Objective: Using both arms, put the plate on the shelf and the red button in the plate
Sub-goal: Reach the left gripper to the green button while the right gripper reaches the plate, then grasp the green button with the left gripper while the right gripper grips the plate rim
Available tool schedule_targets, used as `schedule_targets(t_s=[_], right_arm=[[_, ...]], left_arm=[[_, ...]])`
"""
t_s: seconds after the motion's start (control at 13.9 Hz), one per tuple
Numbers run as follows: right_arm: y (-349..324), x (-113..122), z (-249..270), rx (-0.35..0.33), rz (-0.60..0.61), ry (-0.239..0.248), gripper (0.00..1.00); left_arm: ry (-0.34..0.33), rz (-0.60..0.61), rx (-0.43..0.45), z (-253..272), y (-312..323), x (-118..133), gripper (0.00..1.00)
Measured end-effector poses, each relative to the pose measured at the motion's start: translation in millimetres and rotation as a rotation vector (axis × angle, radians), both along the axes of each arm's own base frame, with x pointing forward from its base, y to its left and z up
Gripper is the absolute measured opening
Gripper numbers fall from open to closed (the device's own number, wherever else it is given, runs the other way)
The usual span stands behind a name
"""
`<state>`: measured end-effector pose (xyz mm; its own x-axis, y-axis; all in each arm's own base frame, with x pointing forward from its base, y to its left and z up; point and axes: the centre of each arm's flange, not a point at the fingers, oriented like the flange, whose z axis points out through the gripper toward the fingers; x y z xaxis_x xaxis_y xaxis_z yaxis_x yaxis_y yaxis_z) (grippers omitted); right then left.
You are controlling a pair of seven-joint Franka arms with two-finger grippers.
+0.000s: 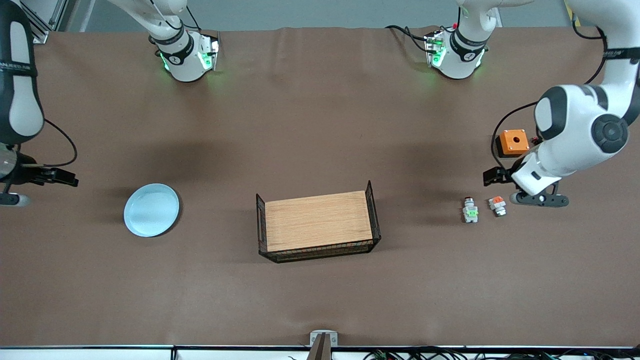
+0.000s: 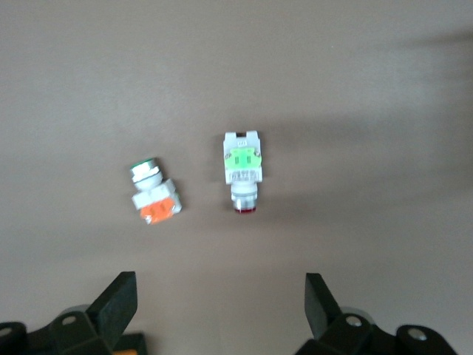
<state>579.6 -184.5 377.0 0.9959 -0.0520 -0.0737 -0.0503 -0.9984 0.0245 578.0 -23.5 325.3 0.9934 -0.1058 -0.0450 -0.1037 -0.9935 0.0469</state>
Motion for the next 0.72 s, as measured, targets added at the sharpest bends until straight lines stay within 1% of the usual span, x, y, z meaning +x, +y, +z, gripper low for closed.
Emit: schedule_targets(t_s=[0.22,0.43,0.57,0.72], right_arm=[[16.8,11.3,-31.2,0.003,-0.005,0.005,1.00],[34.9,19.0,-57.6,0.039,-0.010,0.015,0.99],[37.7,21.1,-75.6,0.034,-0.010,-0.014,0.99],[37.8,14.4,-100.9,0.024,-0.012,-0.041,0.99]], left_arm=[[-0.012,-0.031,0.019,-44.6,-5.2,8.2,1.00],[-0.015,-0.030,0.016,-75.3,-5.4,12.1,1.00],[-0.014,-0.032,0.016,-87.0,-5.4,13.4,1.00],[-0.004,-0.043,0.024,-97.6,-5.4,13.7,1.00]])
